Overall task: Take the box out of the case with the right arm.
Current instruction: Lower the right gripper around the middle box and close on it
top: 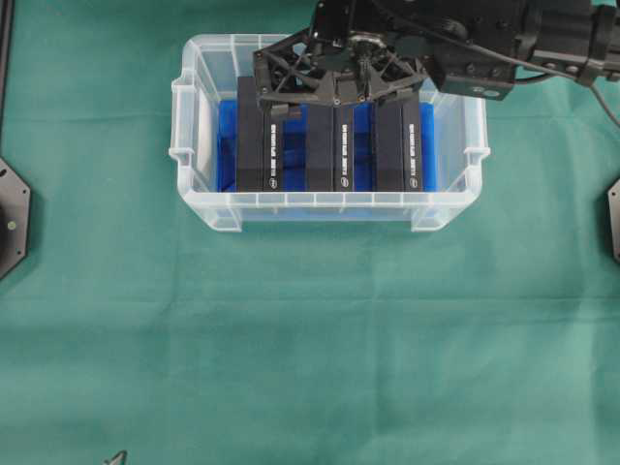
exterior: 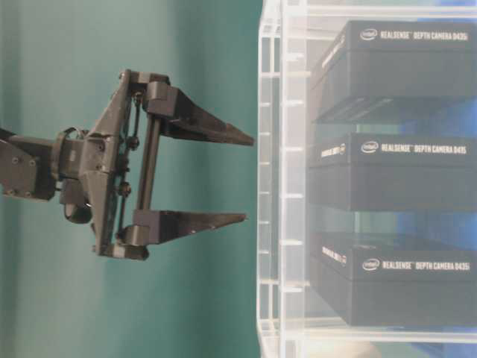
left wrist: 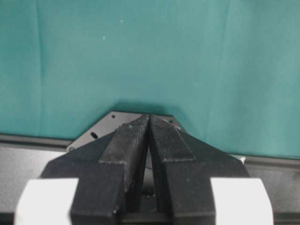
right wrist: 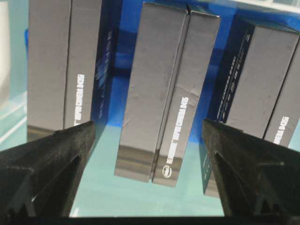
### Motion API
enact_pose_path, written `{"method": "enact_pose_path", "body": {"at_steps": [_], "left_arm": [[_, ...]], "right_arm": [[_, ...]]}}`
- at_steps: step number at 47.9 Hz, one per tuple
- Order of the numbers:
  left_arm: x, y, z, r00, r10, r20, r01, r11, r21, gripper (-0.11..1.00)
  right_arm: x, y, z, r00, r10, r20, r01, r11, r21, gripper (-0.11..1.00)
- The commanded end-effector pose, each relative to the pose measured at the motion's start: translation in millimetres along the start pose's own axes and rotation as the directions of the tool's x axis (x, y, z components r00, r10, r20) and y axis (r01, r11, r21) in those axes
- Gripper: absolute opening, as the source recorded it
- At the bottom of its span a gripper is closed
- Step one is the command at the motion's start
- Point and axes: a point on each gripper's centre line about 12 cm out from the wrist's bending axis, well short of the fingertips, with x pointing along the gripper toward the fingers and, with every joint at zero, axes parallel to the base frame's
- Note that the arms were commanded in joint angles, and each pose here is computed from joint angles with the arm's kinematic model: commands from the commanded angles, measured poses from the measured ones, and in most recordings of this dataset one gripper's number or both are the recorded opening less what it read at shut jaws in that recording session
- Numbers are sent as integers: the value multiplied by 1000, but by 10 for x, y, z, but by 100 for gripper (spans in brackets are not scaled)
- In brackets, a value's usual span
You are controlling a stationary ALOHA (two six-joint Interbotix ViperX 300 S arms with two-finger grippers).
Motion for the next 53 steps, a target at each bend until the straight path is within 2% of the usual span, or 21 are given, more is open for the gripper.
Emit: {"method": "enact_pose_path", "body": {"at_steps": [1, 11, 23, 32, 40, 53], "left_arm": [[-68, -7, 45, 1000, -3, 24, 3, 1000, 4, 0], [-64, -7, 43, 1000, -3, 23, 2, 1000, 4, 0], [-64, -5, 43, 1000, -1, 23, 1, 1000, 2, 0], [-60, -6, 49, 1000, -1, 25, 1, 1000, 3, 0], [-60, -8, 49, 1000, -3, 24, 3, 1000, 4, 0], [-65, -8, 51, 1000, -3, 26, 3, 1000, 2, 0]], "right_arm": [[-100, 2, 34, 1000, 24, 11, -24, 1000, 6, 93], [67, -32, 38, 1000, -10, 7, 10, 1000, 8, 93], [229, -40, 41, 1000, 10, 7, -10, 1000, 15, 93], [405, -77, 4, 1000, -6, -10, 6, 1000, 15, 93], [560, -46, -34, 999, 16, -28, -16, 1000, 19, 93], [776, -41, -124, 996, -9, -84, 12, 999, 34, 93]]}}
